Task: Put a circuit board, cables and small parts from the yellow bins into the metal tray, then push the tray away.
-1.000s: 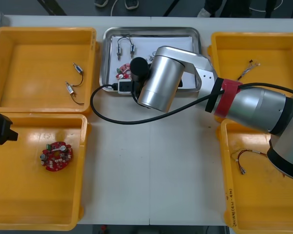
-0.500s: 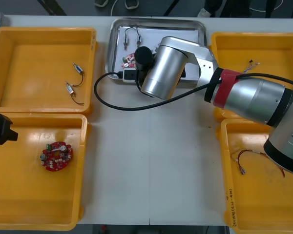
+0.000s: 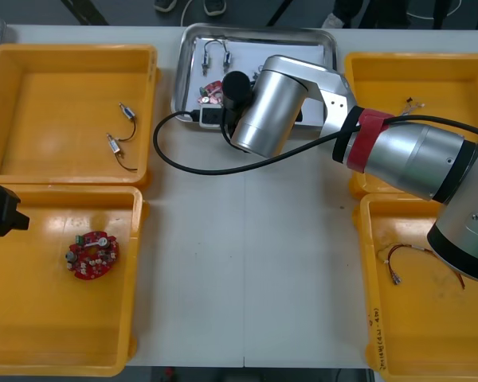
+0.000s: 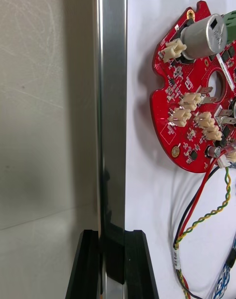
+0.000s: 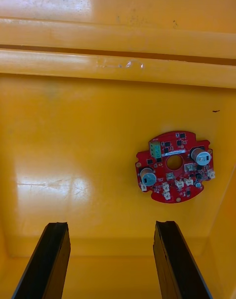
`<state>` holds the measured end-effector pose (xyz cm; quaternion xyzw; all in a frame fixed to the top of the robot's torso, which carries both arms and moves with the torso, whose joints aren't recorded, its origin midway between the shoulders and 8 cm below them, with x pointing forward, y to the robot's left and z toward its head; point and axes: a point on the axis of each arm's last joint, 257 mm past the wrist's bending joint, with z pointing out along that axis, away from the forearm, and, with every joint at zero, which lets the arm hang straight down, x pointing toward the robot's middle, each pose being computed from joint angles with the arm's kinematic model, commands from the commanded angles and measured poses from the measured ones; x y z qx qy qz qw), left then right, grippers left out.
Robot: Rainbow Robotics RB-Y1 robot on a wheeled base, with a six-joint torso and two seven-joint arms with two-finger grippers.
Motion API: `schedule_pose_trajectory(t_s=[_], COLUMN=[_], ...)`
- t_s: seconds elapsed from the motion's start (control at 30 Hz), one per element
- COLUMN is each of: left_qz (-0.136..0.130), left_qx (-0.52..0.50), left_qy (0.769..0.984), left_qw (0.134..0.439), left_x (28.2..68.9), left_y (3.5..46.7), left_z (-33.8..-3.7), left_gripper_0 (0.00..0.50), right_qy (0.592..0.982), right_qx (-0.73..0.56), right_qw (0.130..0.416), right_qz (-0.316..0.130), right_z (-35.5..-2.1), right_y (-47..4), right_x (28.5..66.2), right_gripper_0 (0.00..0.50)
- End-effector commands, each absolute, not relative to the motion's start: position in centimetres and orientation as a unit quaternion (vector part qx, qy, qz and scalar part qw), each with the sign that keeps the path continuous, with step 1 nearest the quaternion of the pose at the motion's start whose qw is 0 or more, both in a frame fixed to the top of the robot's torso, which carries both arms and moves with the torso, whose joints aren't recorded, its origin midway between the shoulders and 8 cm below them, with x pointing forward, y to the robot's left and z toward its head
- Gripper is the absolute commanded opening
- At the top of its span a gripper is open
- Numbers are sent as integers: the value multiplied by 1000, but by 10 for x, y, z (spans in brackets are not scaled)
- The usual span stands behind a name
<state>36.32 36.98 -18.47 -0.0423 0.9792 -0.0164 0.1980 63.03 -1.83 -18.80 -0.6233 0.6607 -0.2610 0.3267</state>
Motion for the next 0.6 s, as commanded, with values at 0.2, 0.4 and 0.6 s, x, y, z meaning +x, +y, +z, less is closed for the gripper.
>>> schedule_pose_trajectory(t_s=[0.2,0.4,0.6], left_qz=[11,11,11], left_qx=[-11,-11,-11], left_qy=[978,978,978], left_qw=[207,207,207], left_x=[358,358,358], left_y=[384,384,384], left_z=[-172,-172,-172], left_gripper_0=[500,500,500], right_qy=[618,616,613], right_qx=[-646,-647,-651], right_qw=[356,356,354], right_qz=[-273,-273,-275], right_z=[-152,-151,-152], right_y=[16,17,16], right_x=[636,636,636], right_gripper_0=[0,0,500])
